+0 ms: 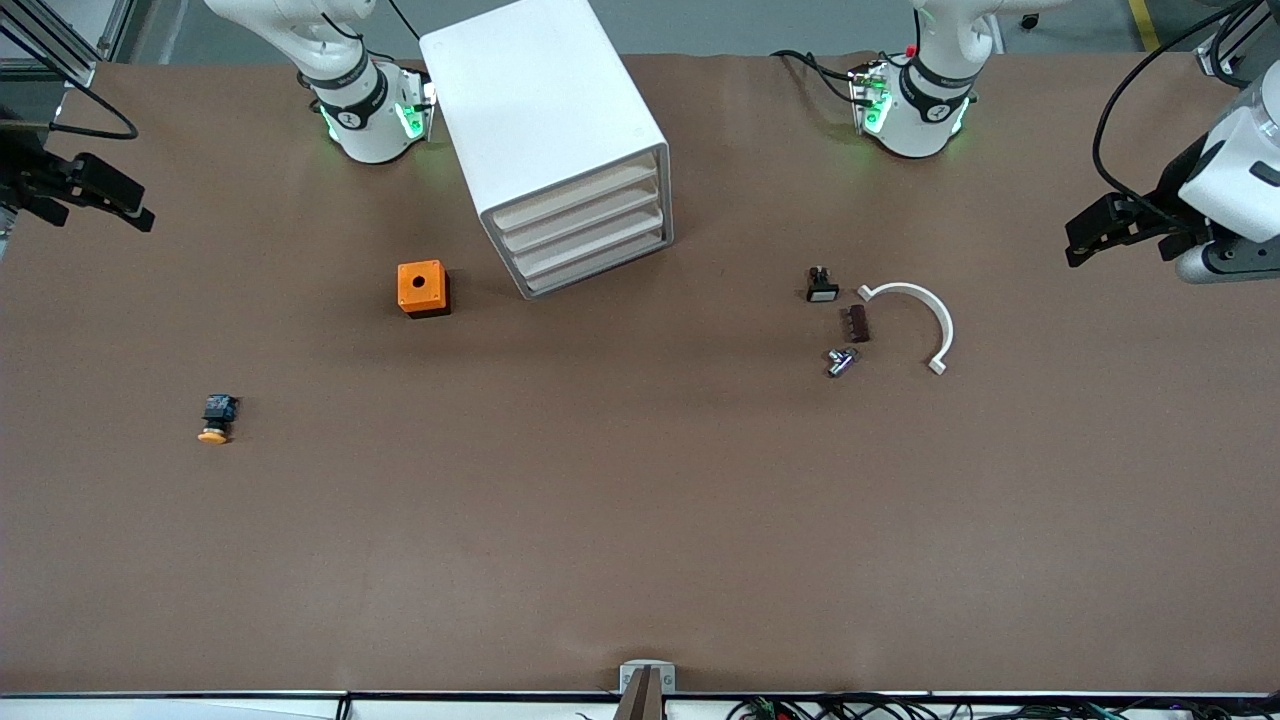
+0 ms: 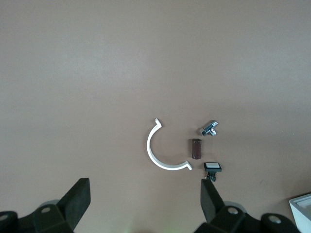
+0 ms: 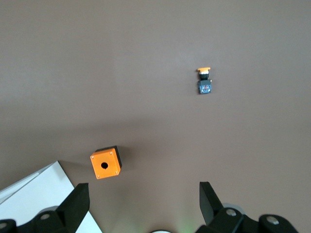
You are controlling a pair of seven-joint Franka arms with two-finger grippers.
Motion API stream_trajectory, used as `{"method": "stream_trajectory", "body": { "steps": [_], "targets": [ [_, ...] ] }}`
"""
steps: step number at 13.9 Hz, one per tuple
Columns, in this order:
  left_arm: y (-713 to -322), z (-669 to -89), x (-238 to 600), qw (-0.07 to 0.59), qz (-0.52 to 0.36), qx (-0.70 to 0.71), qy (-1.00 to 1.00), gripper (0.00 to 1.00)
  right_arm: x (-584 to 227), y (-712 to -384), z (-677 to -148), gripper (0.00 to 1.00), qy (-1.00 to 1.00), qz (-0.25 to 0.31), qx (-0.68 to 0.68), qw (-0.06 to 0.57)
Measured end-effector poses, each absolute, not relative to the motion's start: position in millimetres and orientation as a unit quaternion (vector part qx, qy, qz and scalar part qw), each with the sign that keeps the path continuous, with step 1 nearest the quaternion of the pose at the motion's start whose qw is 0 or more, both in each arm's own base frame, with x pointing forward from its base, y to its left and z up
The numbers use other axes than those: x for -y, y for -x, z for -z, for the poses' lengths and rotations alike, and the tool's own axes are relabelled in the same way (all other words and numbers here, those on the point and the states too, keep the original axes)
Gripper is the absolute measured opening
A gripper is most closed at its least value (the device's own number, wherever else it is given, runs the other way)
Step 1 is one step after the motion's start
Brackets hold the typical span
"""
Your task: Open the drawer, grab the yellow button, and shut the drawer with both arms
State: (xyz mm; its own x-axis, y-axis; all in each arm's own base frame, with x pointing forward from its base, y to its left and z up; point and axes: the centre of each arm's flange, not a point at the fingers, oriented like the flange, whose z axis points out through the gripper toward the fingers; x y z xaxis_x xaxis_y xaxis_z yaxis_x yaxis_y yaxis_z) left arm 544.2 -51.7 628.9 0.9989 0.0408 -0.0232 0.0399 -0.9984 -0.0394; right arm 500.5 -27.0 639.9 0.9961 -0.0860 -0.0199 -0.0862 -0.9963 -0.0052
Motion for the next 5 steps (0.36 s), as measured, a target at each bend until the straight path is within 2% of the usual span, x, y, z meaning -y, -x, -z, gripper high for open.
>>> {"method": "stream_trajectory", "body": {
  "steps": [5],
  "targets": [
    [-544.8,-633.6,47.0,0.02,-0.008,0.011,1.0,1.0,26.3,-501.5,-641.8,1.0,0.999,-0.005,-0.042,0.003]
  ]
}}
